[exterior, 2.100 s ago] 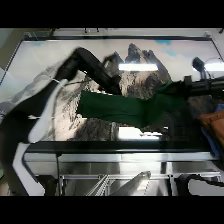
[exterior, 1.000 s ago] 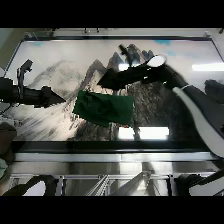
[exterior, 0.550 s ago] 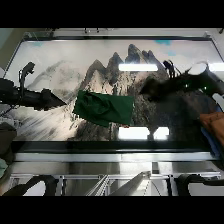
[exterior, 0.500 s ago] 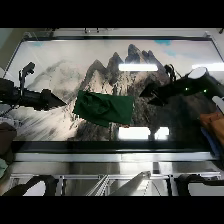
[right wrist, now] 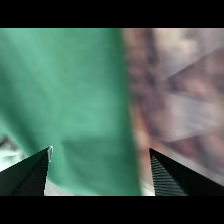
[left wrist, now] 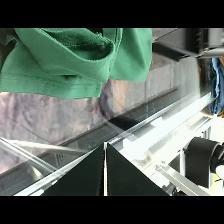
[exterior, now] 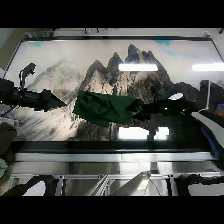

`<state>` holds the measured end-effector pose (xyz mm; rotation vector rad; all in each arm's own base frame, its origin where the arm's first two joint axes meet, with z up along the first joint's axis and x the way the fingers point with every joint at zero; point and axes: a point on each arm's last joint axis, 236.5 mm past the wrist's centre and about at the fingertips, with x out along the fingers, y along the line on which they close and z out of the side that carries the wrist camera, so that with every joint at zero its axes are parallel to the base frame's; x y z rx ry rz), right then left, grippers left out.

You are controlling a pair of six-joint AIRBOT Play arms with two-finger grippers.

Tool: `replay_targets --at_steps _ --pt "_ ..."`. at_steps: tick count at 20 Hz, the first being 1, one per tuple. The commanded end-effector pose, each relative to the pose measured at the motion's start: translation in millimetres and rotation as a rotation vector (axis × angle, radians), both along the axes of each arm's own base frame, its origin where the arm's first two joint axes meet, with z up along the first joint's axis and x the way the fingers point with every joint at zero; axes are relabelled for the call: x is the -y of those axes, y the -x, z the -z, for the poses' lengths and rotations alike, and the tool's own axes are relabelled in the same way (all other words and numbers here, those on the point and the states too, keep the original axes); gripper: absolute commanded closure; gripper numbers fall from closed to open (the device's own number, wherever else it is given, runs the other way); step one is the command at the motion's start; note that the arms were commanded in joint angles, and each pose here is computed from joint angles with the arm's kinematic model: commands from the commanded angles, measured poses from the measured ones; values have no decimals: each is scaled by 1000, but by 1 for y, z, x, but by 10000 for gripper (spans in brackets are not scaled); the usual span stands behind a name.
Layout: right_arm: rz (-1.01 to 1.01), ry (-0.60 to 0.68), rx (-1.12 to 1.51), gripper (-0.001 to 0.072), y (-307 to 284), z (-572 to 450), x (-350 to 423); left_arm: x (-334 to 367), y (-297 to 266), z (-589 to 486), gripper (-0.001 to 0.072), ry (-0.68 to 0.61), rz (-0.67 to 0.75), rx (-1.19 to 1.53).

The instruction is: Fold the shirts.

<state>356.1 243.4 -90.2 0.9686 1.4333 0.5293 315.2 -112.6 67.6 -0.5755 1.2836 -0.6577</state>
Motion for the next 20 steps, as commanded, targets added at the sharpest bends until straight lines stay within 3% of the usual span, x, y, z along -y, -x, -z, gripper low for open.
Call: replay_targets --at_steps 1,2,3,4,5,6,8,12,16,18,20 --pt "32 -178 42 238 -9 -10 -36 0 0 0 692 1 -1 0" --pt "39 -220 64 286 -13 -17 -40 0 0 0 692 1 -1 1" --pt "54 -252 84 287 -18 -25 -42 0 0 0 692 1 -1 0" --pt "59 -286 106 405 -22 -33 -44 0 0 0 692 1 0 0" --pt "51 -321 135 638 -23 -43 -47 0 0 0 692 1 -1 0" --pt "46 -363 155 682 -26 -56 -50 0 0 0 692 1 -1 1" --pt "50 -445 211 683 -36 -88 -52 0 0 0 692 1 -1 0" --pt "166 -455 428 684 -92 -174 18 1 3 0 692 3 7 -6" --pt "404 -241 638 684 -94 -272 191 1 4 -1 692 5 13 -12" --pt "562 25 623 684 -48 -285 283 0 2 0 692 2 6 -6" --pt "749 375 443 684 21 -257 371 -2 -5 0 692 -6 -16 14"
